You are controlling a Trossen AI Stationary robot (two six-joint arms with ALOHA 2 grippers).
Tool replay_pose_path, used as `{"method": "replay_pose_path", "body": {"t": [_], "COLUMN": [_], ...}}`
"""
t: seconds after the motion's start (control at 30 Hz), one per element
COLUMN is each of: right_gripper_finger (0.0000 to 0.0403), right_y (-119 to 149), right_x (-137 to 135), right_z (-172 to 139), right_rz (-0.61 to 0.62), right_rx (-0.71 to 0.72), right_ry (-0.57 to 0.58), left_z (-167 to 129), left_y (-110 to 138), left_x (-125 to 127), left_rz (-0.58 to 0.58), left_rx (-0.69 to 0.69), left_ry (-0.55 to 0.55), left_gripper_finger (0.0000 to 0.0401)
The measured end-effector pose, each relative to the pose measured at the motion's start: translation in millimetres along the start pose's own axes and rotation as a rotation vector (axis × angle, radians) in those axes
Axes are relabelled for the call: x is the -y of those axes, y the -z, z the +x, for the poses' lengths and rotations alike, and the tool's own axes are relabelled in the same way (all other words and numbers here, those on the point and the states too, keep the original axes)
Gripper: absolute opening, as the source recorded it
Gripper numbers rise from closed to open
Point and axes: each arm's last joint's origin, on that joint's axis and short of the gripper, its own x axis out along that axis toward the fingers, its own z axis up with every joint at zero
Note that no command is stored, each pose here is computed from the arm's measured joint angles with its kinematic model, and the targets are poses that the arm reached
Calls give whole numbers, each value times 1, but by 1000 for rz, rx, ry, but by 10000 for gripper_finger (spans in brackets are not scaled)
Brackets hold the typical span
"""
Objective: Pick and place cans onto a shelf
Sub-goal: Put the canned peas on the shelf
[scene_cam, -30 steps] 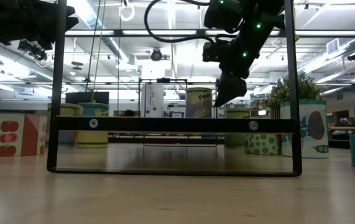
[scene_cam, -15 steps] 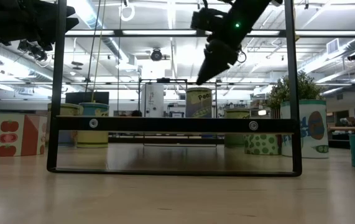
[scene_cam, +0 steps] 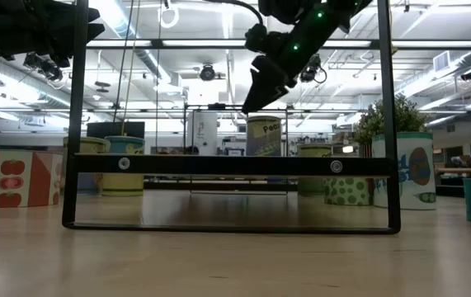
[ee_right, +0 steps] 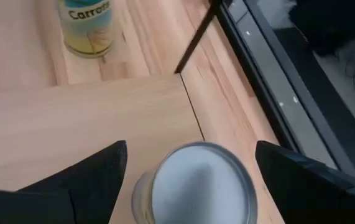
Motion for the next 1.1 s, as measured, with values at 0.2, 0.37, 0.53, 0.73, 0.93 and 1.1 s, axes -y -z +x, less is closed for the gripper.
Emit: {"method": "replay_pose_path", "body": {"t": [0.2, 0.37, 0.53, 0.73, 0.93, 1.1], "right_gripper_finger": [363, 363, 363, 362, 351, 349], "right_y": [2, 5, 9, 12, 13, 14], "right_x": [1, 1, 6, 6, 4, 2], "right_z": [4, 12, 14, 13, 12, 10], "right_rz": [79, 145, 144, 26, -187, -294], "right_rx": [-14, -39, -73, -106, -105, -95], "right_ry": [-2, -4, -9, -81, -130, -223], "left_z": [0, 0, 0, 0, 0, 0], "left_y": [0, 0, 0, 0, 0, 0], "left_x": [0, 0, 0, 0, 0, 0], "left_rz": [0, 0, 0, 1, 1, 3], "left_rx": [0, 0, 0, 0, 0, 0], "left_ry": [0, 0, -1, 0, -1, -1], "left_gripper_finger": [208, 208, 208, 208, 208, 208]}}
